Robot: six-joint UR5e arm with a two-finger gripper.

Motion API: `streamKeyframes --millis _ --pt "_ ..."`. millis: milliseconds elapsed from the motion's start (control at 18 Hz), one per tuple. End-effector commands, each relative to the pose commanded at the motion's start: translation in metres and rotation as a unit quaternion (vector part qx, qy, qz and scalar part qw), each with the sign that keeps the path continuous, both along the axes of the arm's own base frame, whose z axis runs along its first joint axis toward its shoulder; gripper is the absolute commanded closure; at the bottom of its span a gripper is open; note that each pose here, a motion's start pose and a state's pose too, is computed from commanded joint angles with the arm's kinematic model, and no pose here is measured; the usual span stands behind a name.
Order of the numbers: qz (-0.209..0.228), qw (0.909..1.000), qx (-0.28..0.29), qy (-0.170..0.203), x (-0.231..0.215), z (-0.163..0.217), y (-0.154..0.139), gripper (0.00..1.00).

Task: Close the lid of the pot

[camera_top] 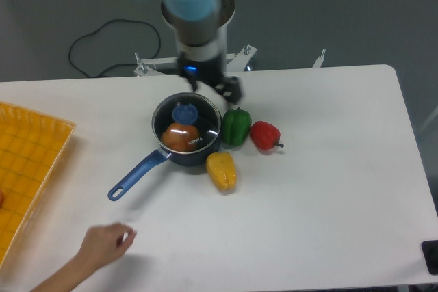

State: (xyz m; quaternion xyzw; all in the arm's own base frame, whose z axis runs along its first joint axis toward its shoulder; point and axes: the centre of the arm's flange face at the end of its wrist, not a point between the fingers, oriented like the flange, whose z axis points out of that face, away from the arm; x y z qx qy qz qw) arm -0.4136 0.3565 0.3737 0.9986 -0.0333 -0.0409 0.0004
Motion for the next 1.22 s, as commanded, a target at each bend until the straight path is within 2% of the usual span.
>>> streamKeyframes --millis 278,444,500,611,722,833,944,1056,1222 --pt "0.046 0.9989 0.001 0.001 -0.099 -0.040 -0.021 0.00" --pt "0.052 0.9986 0.004 0.007 -0.124 -0.050 -0.027 0.00" --pt "0.040 0.9991 0.004 0.013 -0.131 -0.050 -0.030 0.00" --pt "-0.025 0.9995 0.001 0.021 -0.132 -0.044 -0.030 0.00" --pt "-0.109 0.9937 0.014 0.021 -0.139 -0.041 -0.034 0.00" --pt "-0.163 0.9860 0.028 0.021 -0.149 -0.041 -0.047 0.00" --pt "-0.176 0.9837 0.027 0.022 -0.159 -0.041 -0.065 0.00" --pt "-0.170 0.9850 0.026 0.019 -0.164 -0.044 -0.075 0.00" --pt "-0.168 0.9854 0.025 0.012 -0.168 -0.055 -0.077 0.00"
